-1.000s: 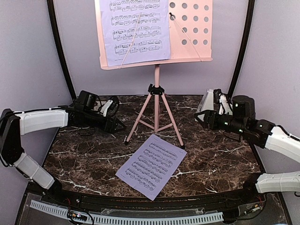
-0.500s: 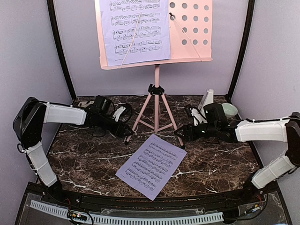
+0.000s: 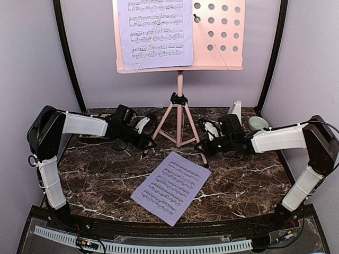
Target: Set up the instrument practice props
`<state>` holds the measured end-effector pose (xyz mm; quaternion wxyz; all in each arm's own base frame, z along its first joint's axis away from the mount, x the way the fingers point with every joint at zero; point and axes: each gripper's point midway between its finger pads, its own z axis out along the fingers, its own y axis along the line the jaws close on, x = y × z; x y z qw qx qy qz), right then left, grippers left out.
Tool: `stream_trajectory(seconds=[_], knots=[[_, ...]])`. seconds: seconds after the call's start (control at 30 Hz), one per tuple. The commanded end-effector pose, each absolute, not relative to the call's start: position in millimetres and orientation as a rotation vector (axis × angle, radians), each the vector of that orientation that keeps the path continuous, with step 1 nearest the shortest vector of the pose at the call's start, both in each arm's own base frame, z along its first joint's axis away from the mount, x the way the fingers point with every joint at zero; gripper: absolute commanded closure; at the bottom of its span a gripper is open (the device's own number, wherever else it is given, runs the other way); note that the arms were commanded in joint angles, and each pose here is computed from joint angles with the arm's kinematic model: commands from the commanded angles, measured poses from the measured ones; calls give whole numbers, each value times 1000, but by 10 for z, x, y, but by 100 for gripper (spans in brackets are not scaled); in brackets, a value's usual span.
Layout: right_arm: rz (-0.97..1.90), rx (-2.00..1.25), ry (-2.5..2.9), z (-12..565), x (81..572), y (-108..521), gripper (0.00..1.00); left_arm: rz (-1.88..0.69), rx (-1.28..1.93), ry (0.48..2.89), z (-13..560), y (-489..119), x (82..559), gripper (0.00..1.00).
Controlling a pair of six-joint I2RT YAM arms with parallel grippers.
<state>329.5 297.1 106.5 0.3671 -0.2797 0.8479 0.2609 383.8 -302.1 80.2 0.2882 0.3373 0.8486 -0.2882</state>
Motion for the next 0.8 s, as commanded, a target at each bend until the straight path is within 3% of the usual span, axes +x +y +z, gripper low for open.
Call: stream_trajectory(seconds=[0.0,0.2,0.43,0.5,0.63,0.77], knots=[[582,-662,2147,1169,3545,2897,86,-691,805,2215,950,-2975,4281,58],[537,-640,2145,1168,3657,2849,97,-731,758,2201,979,-3025,4568,63],[522,-631,2123,1261,3754,2868,100,-742,757,2180,1051,-3073,4665,64],[529,-644,2117,1311,3750,2887,91,-741,754,2179,1095,-3066,4654,58],[560,-646,2089,1499,3709,2901,66,-745,738,2142,1327,-3029,4584,32],[576,-613,2055,1755,3615,2832,45,-720,679,2149,1505,-2884,4450,22]])
